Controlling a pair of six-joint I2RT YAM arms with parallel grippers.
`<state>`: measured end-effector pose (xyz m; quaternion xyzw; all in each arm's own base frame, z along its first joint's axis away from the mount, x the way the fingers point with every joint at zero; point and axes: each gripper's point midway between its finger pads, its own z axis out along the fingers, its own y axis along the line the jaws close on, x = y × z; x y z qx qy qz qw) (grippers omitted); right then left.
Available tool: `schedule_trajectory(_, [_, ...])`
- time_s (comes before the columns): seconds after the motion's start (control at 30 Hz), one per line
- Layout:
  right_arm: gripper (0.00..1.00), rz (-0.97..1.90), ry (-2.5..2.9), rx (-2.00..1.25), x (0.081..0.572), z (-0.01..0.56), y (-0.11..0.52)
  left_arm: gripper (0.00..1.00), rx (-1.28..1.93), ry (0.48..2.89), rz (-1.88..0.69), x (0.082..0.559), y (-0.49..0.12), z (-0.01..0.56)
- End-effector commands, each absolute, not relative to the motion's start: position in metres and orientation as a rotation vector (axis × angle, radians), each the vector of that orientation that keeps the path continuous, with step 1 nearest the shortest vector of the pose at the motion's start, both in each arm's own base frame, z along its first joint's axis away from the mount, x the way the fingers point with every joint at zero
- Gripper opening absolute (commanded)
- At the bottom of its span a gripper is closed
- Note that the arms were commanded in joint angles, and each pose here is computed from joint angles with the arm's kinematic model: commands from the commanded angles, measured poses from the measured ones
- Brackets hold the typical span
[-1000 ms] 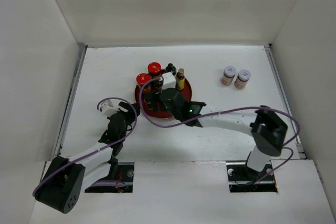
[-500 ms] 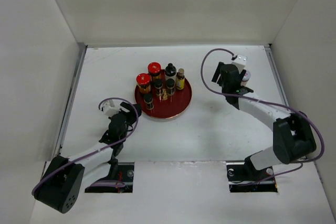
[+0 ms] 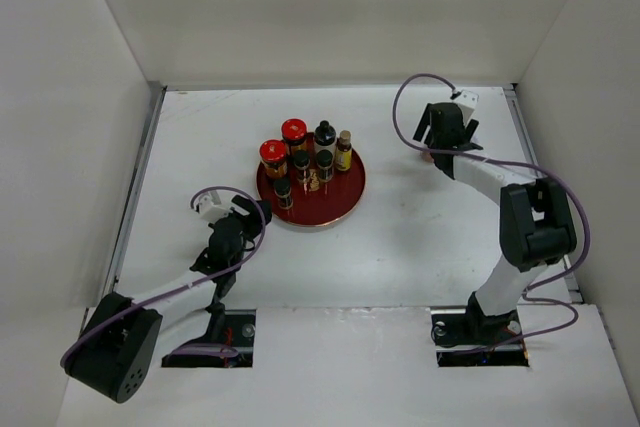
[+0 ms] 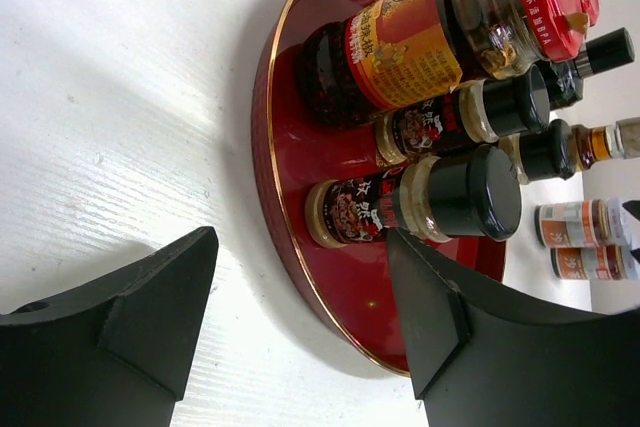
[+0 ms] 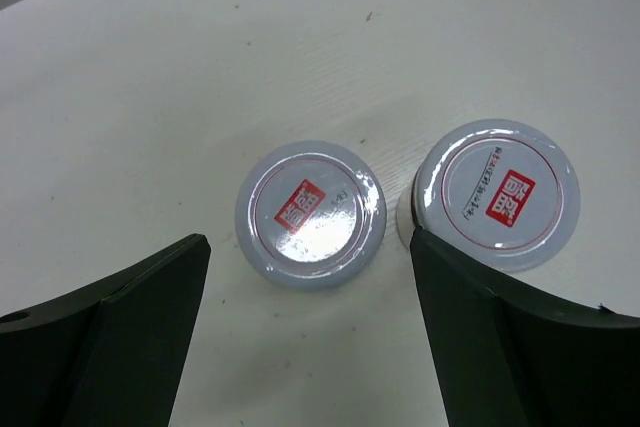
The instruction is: Organize the condiment bottles
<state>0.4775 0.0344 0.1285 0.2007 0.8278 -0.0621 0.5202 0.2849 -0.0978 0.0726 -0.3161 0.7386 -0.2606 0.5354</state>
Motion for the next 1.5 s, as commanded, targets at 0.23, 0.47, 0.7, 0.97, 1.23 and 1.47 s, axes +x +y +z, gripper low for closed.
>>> schedule_trajectory(0.23, [0.88, -0.097, 1.954, 0.452, 0.519, 0.140, 0.037, 0.67, -0.742, 1.720, -0.631, 0.292, -0.100, 0.083])
schedule_trajectory(0.47, [0.81, -0.117, 1.989, 0.442, 0.525, 0.126, 0.036, 0.67, -0.741, 1.725, -0.627, 0.292, -0.100, 0.082])
schedule_trajectory(0.7, [0.77, -0.123, 2.015, 0.439, 0.515, 0.116, 0.036, 0.67, -0.738, 1.728, -0.628, 0.293, -0.101, 0.082])
schedule_trajectory(0.97, [0.48, -0.135, 1.966, 0.428, 0.497, 0.143, 0.045, 0.67, -0.733, 1.725, -0.639, 0.292, -0.103, 0.083])
schedule_trajectory(1.23, [0.46, 0.006, 1.906, 0.331, 0.437, 0.184, 0.102, 0.67, -0.723, 1.720, -0.653, 0.291, -0.105, 0.086])
schedule_trajectory(1.47, [0.46, 0.299, 1.912, 0.142, 0.375, 0.201, 0.218, 0.67, -0.727, 1.720, -0.652, 0.294, -0.106, 0.087])
